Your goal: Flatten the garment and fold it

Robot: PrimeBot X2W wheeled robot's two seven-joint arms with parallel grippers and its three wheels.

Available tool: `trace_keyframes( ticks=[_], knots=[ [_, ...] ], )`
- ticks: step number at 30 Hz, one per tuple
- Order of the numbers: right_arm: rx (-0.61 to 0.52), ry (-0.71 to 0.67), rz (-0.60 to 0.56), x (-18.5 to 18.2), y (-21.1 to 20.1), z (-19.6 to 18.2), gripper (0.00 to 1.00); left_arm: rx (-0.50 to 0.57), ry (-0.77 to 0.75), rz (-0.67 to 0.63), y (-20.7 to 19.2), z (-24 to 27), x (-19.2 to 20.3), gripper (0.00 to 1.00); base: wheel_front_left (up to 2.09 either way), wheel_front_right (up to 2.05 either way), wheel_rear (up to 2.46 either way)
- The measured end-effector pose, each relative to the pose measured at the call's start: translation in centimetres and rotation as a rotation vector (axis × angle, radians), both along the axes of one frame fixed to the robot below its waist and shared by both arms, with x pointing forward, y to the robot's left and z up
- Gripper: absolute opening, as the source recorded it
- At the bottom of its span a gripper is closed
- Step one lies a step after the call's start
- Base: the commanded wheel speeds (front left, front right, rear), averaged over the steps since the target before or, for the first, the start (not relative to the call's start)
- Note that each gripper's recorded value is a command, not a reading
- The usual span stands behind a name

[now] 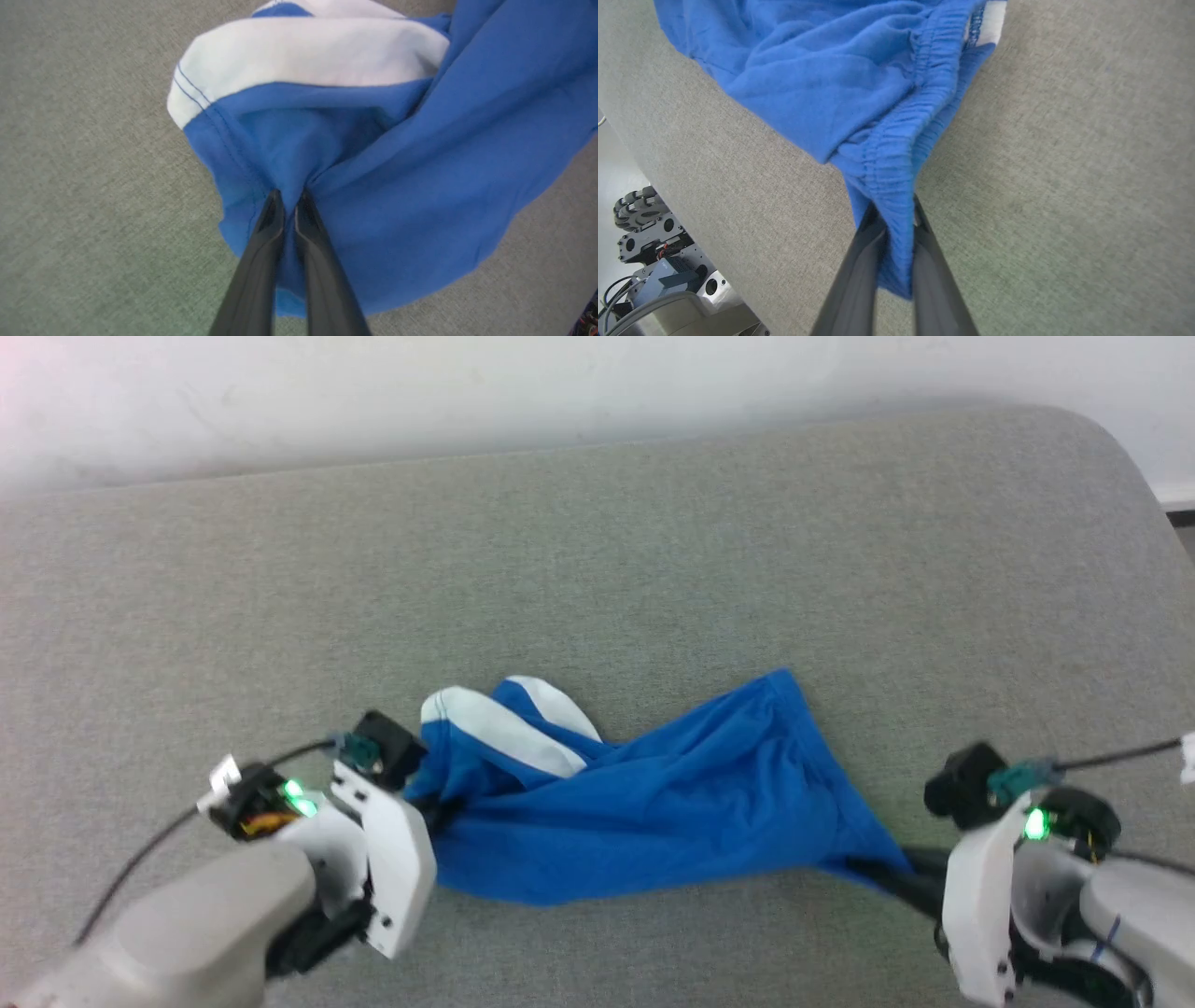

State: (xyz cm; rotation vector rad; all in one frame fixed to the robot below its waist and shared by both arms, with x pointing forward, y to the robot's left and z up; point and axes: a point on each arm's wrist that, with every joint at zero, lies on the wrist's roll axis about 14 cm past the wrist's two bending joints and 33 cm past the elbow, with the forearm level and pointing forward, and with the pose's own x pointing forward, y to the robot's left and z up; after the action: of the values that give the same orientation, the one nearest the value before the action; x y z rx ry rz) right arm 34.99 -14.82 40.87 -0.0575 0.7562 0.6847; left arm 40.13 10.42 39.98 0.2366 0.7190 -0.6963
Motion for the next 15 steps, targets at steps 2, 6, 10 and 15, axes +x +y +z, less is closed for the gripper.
trace_keyframes(
  ticks=[2,6,10,15],
  knots=[
    [0.001,0.035,0.002,-1.1,0.2,-0.9,0.0,-0.038,0.014,0.035,-0.4,-0.5,-0.9,0.0,0.0,0.0,0.0],
    [-0.001,0.091,-0.014,-3.4,-0.1,-2.3,0.0,-0.079,0.012,0.093,-0.4,-1.0,-2.0,0.0,0.0,0.0,0.0],
    [0.004,0.122,-0.038,-4.8,-0.1,-3.2,0.0,-0.117,0.016,0.124,-0.7,-1.2,-3.1,0.0,0.0,0.0,0.0],
    [0.033,0.084,-0.058,-4.7,0.5,-2.7,1.0,-0.128,-0.047,0.154,-0.7,-0.6,-3.4,1.0,0.0,0.0,0.0]
  ],
)
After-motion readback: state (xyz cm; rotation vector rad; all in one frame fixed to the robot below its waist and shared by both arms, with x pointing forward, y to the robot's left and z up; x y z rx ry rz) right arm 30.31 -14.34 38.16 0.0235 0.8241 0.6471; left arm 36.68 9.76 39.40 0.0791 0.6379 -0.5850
